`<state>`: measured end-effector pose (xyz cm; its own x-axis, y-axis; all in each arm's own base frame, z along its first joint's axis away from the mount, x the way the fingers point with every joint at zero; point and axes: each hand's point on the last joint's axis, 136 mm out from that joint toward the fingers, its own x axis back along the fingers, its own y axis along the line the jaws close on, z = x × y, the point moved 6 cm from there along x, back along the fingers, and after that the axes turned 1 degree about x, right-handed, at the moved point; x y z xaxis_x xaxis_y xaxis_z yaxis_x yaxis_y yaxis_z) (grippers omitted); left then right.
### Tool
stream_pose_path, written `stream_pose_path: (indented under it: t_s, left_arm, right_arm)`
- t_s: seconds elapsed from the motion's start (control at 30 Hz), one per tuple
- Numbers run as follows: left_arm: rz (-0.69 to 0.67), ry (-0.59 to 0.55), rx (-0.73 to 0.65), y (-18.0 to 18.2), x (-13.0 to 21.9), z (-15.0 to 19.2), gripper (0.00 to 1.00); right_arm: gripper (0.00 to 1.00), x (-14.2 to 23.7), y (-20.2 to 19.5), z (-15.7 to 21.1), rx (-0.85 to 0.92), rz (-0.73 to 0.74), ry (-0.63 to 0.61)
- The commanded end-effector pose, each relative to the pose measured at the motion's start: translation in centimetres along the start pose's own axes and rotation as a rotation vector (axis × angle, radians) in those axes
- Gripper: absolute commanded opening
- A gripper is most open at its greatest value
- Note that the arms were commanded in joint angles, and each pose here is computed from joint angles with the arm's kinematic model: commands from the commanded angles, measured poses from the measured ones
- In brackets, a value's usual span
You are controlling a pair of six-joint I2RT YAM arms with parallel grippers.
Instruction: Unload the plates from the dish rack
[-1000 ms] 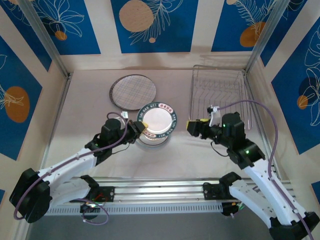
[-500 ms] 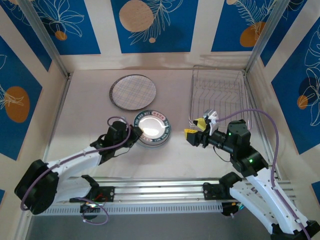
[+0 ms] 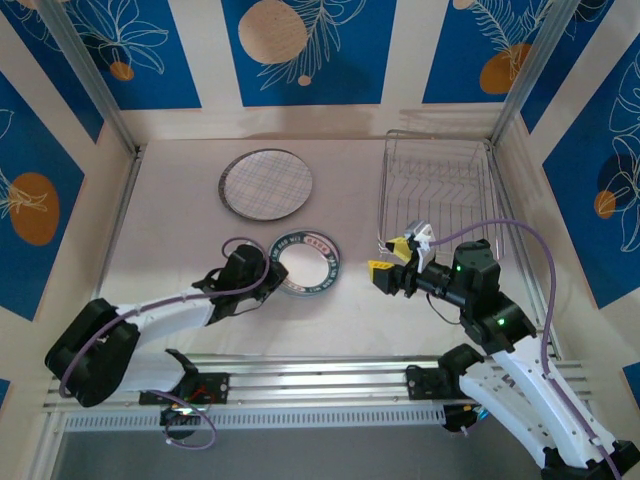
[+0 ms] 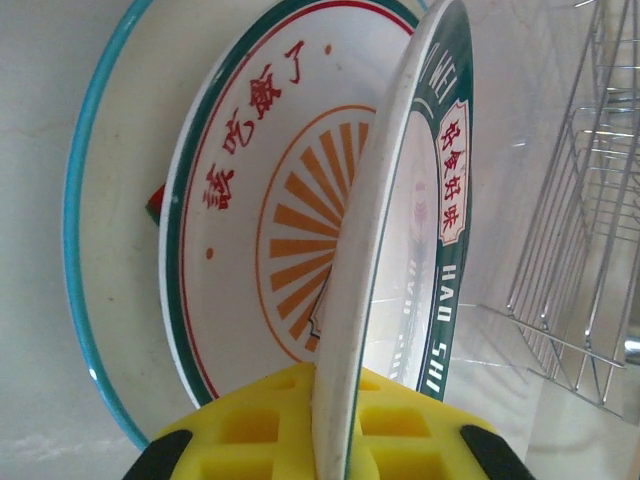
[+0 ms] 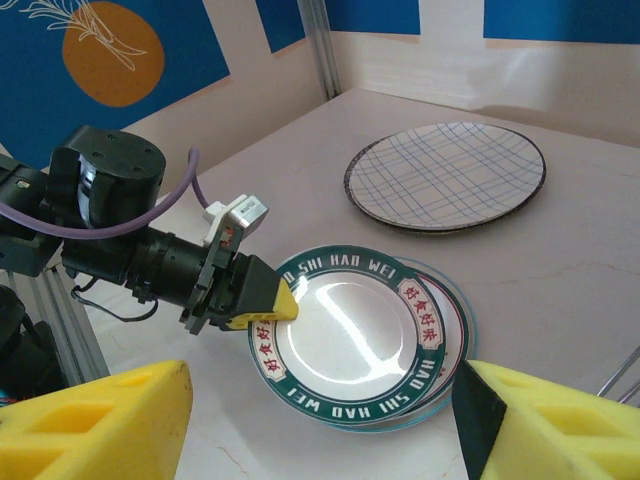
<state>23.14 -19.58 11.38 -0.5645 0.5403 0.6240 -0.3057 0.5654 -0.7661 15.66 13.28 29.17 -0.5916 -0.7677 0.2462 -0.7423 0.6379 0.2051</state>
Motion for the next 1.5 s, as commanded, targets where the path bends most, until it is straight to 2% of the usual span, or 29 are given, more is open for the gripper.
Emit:
stream_pose_path:
  t_s: [0.0, 0.27, 0.47, 0.63, 0.93, 1.33, 1.47]
  left_arm:
    - [0.040, -0.002, -0.029, -0.7, -0.3, 0.1, 0.00]
    - [0.020, 0.018, -0.024, -0.3, -1.0, 0.3, 0.00]
    - [-0.012, 0.021, -0.025, 0.1, -0.9, 0.4, 0.19]
    - [-0.042, 0.022, -0.036, 0.0, -0.6, 0.3, 0.30]
    - [-0.106, 0.036, -0.065, -0.6, -0.1, 0.1, 0.41]
    - [-0.216, 0.082, -0.092, -1.0, -0.6, 0.1, 0.46]
    - [-0.262, 0.090, -0.110, -1.1, -0.4, 0.0, 0.57]
  right_arm:
    - [0.71, 0.0, 0.1, 0.4, 0.003, -0.012, 0.008]
    - [0.72, -0.1, 0.0, 0.5, -0.009, -0.004, 0.010]
    - [0.72, -0.1, 0.0, 0.5, -0.004, -0.004, 0.013]
    - [0.72, -0.2, 0.0, 0.5, -0.001, -0.001, 0.013]
    - [0.72, -0.3, -0.2, 0.5, -0.009, 0.007, 0.016]
    - [0.72, -0.3, -0.3, 0.3, -0.007, 0.017, 0.021]
    - [0.72, -0.2, -0.4, 0.3, -0.008, 0.033, 0.028]
